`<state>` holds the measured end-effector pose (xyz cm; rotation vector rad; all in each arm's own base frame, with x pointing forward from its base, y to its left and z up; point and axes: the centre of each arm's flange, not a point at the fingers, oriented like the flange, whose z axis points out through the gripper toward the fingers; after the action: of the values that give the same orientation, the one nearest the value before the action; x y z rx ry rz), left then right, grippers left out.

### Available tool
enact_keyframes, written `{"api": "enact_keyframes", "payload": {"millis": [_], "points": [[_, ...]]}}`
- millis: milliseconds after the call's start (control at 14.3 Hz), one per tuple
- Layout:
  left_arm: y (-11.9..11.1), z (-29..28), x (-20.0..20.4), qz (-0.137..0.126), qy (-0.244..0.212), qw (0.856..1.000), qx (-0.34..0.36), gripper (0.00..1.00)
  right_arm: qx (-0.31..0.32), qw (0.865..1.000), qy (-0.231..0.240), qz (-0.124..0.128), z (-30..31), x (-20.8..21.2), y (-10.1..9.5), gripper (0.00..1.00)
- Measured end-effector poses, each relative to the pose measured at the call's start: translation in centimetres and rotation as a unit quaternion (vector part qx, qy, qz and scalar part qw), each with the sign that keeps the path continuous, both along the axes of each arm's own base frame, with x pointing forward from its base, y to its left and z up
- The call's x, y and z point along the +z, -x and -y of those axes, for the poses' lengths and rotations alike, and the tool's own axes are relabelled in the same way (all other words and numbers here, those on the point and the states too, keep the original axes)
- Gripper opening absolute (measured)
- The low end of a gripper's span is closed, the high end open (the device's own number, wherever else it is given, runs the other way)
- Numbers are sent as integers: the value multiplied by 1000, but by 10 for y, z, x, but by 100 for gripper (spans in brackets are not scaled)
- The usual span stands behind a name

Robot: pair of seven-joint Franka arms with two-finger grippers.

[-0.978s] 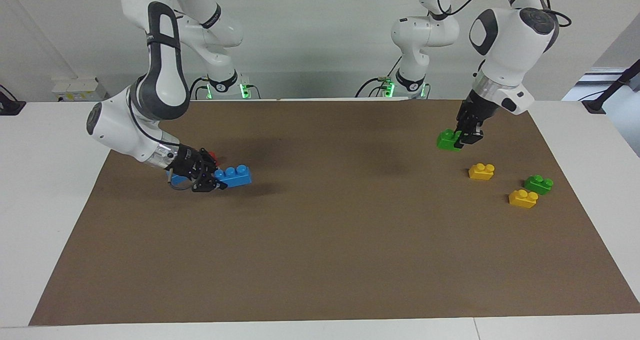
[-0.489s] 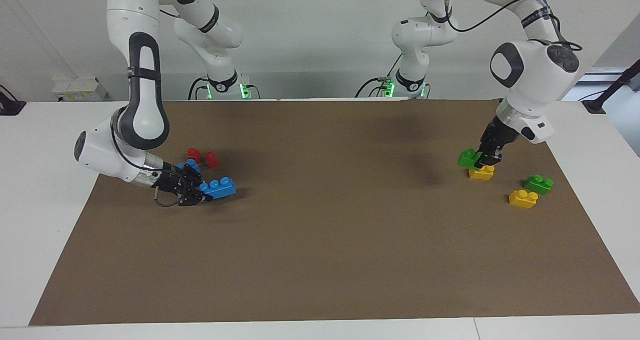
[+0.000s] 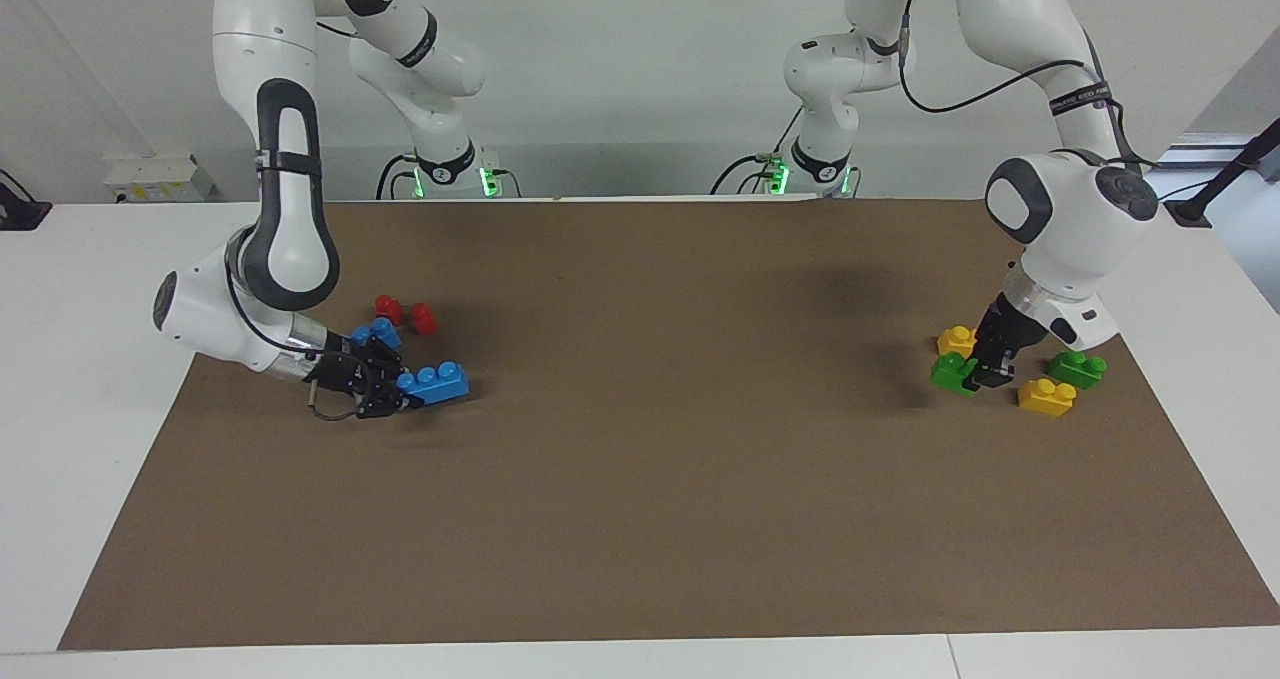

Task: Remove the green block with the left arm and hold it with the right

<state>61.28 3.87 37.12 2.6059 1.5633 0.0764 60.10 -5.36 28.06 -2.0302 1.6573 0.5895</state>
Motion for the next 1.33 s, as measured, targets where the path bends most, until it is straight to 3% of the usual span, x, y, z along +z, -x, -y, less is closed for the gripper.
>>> {"api": "enact_keyframes", "payload": {"millis": [349, 629, 699, 839, 1048, 1188, 1258, 1328], "points": [[-28, -4, -49, -4, -19, 1000, -16, 34, -9, 1000, 12, 4, -5, -8, 2, 34], [-31, -5, -51, 2, -21, 1000, -23, 34, -14, 1000, 17, 2, -4, -15, 6, 35], [-31, -4, -51, 3, -22, 999, -30, 34, -13, 1000, 17, 2, -4, -16, 6, 39], [-32, -5, -52, 5, -23, 999, -41, 49, -12, 1000, 19, 3, -7, -17, 7, 41], [-35, -4, -49, 14, -27, 997, -68, 80, 1, 999, 33, 5, -11, -19, 7, 65], [-40, -2, -40, 23, -39, 994, -102, 100, 4, 999, 36, 6, -12, -18, 6, 87], [-43, 0, -35, 26, -47, 992, -116, 100, 7, 999, 36, 7, -13, -16, 6, 97], [-45, 2, -28, 26, -51, 990, -128, 100, 15, 999, 40, 9, -14, -12, 5, 100]]}}
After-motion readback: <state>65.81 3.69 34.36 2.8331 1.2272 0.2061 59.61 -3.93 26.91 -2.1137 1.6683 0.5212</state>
